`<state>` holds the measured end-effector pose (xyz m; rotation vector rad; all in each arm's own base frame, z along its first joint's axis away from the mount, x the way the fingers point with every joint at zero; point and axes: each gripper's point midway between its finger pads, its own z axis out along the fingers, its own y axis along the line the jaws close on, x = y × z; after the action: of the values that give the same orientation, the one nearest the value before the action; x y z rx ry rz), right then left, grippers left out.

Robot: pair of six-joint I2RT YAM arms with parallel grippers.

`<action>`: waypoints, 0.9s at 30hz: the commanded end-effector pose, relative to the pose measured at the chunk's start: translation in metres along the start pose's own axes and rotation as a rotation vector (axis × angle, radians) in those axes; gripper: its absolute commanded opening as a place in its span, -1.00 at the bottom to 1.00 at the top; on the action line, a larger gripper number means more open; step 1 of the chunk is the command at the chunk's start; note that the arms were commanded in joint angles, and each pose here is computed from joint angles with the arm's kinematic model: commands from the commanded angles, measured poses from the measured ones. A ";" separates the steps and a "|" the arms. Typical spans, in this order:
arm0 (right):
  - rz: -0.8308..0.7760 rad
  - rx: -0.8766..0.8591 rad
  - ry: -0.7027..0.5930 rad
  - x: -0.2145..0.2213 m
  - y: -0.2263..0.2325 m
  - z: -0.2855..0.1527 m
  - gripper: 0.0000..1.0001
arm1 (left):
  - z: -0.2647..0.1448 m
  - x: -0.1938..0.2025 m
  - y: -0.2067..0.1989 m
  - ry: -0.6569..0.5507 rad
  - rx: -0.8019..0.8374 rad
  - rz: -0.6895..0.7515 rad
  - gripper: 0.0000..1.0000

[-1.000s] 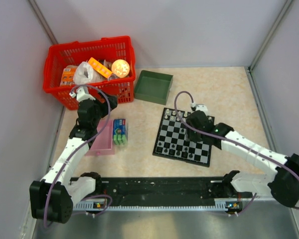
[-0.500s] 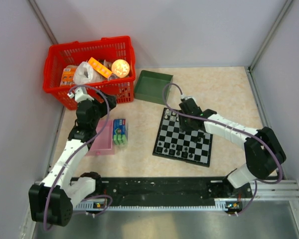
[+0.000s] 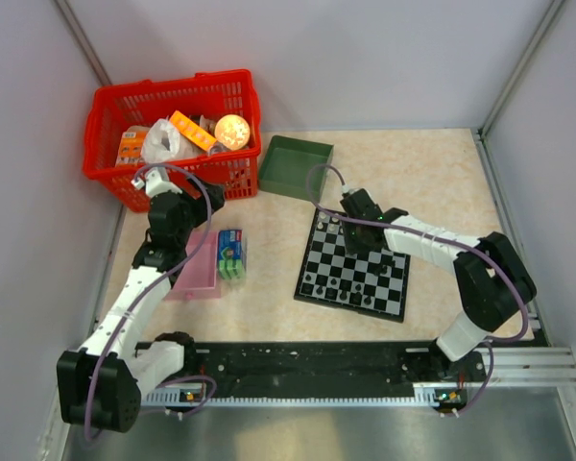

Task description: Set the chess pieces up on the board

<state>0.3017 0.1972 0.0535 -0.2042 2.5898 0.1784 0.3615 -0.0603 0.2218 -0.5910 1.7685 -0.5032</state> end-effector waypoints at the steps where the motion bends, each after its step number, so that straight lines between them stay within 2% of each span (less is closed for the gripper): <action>1: -0.005 -0.013 -0.066 -0.029 0.006 -0.001 -0.49 | 0.001 -0.017 -0.010 -0.053 0.034 -0.001 0.97; 5: -0.011 0.001 -0.063 -0.028 0.003 0.000 -0.53 | 0.000 -0.017 -0.010 -0.055 0.031 -0.002 0.98; 8: -0.012 0.010 -0.065 -0.028 0.001 0.000 -0.69 | 0.001 -0.016 -0.009 -0.053 0.032 -0.004 0.97; 18: -0.025 0.016 -0.053 -0.024 -0.002 -0.001 -0.85 | 0.003 -0.013 -0.009 -0.042 0.035 -0.008 0.97; 27: 0.013 -0.084 -0.116 -0.020 0.003 -0.048 -0.87 | 0.003 -0.013 -0.008 -0.044 0.030 -0.008 0.98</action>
<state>0.2996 0.1964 0.0659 -0.2412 2.5651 0.2011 0.3626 -0.0605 0.2190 -0.5925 1.7763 -0.5025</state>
